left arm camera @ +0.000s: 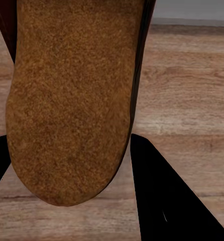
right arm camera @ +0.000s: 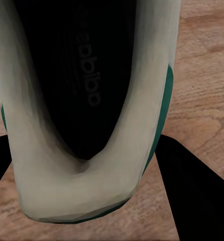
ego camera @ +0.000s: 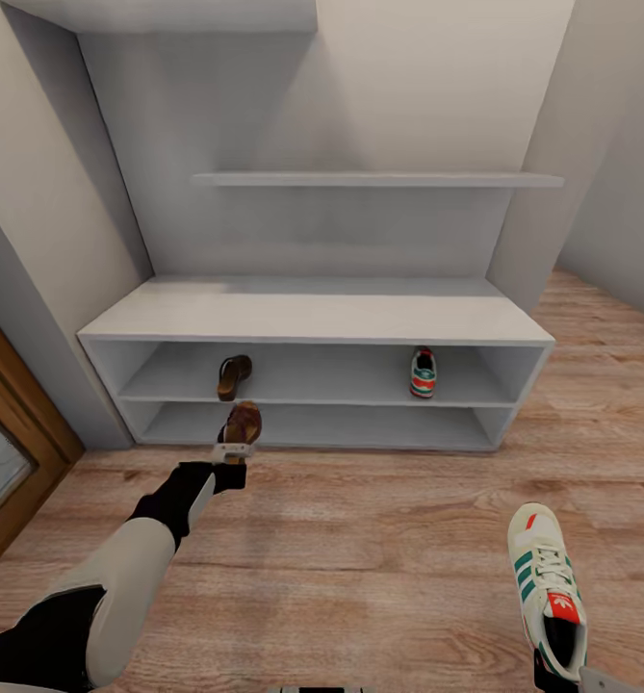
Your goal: Pick up the two gym shoes and the two sandals from the corridor floor and place them onto the hallstand (shoe rack) in the corridor, making sure they are on the rack and not on the floor. Arrange them so the two gym shoes are next to each other and the two sandals are next to each other.
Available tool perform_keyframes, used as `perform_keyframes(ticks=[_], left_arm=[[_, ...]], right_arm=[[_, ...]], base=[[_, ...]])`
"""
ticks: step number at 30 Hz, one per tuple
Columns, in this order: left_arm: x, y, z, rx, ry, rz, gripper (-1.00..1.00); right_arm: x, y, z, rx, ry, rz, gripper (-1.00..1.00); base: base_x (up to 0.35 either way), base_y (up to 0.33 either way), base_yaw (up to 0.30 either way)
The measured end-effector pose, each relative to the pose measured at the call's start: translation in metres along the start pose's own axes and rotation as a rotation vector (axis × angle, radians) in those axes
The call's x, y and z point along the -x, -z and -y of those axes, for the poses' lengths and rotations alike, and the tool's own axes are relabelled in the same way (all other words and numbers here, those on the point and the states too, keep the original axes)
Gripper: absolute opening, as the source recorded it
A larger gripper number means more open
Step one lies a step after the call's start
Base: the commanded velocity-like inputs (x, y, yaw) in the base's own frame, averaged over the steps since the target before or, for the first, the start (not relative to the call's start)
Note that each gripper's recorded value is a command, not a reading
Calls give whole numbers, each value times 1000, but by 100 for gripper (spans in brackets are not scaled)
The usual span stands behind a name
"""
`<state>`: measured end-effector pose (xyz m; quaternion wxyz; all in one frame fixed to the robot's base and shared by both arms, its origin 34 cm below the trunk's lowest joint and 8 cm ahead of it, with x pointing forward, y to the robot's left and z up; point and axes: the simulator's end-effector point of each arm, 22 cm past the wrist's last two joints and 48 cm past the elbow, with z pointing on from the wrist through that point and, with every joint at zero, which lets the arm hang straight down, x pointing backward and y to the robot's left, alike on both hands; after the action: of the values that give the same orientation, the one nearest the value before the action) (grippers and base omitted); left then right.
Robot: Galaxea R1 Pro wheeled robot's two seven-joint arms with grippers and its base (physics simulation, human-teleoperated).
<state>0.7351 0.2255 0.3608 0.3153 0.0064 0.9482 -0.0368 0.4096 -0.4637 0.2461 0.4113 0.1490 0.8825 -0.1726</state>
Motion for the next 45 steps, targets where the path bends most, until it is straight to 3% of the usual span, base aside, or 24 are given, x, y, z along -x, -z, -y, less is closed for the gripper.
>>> perform_keyframes(ticks=[9, 45], left_arm=[[15, 4, 9, 4, -75, 11, -100], [16, 7, 6, 8, -69, 4, -100]], right_arm=[[-1, 0, 0, 1, 4, -1, -100], [-3, 1, 0, 2, 6, -7, -100]], base=[[3, 0, 0], [212, 0, 0]])
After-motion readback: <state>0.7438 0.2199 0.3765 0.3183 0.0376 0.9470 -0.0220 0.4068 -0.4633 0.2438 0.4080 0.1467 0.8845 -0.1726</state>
